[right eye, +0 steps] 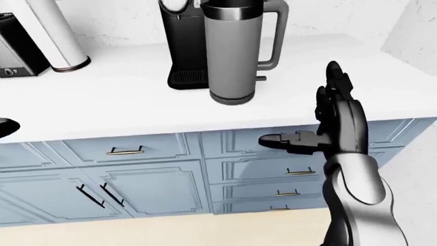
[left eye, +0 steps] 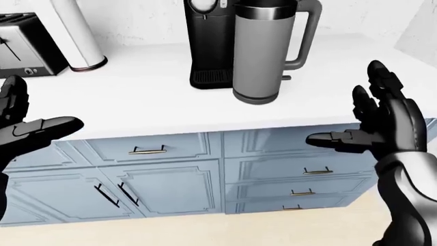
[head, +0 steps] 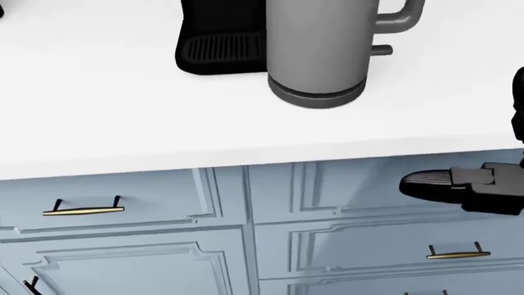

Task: Close the lid of the electric kettle.

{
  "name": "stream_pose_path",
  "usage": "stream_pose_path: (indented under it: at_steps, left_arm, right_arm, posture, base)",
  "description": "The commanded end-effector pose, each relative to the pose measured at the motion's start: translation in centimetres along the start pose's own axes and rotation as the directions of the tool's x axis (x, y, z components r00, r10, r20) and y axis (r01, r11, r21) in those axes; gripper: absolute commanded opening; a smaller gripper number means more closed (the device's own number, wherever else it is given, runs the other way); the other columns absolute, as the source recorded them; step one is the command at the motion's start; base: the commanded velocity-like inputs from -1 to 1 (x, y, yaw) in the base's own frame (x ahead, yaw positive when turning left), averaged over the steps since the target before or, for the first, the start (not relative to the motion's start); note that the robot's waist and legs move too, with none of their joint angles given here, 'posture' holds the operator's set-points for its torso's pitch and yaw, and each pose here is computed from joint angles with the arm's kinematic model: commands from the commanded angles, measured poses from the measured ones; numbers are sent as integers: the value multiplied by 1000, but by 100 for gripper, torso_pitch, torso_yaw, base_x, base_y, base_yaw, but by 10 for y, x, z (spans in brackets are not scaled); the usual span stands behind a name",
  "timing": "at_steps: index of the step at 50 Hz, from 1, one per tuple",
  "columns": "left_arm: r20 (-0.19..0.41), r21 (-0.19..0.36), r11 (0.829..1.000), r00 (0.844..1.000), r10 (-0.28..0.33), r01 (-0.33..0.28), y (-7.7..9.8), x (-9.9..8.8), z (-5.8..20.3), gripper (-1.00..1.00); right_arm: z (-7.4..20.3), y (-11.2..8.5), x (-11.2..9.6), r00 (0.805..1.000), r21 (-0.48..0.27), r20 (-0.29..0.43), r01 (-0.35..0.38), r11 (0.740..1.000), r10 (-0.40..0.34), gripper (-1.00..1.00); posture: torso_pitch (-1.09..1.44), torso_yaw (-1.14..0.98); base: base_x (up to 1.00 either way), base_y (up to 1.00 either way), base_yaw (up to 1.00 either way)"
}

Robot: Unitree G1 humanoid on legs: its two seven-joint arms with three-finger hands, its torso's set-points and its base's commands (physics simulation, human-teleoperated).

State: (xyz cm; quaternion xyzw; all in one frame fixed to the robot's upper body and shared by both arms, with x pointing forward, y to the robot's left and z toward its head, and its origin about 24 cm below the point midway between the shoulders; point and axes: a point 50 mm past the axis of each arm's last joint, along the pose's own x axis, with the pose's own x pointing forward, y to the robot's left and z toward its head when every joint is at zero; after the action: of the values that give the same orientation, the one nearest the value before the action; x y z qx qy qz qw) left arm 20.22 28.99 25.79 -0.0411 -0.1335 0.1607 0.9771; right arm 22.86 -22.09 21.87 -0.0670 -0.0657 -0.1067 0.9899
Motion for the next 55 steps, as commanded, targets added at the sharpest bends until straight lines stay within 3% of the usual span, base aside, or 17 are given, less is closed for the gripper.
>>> stream_pose_path:
  at_steps: [1,55]
  left_arm:
    - [66,8,1000,998,0,0,0,-1,12,100]
    - [66,8,1000,998,-3,3,0,-2,10,100]
  right_arm:
    - [12,1,-2,997,-6,75,-1,1000,2,100]
    - [11,0,-2,997,-16,82,14,1000,-13,100]
  posture:
    - [0,0]
    - [0,0]
  base:
    - [27,0,0]
    - [17,0,0]
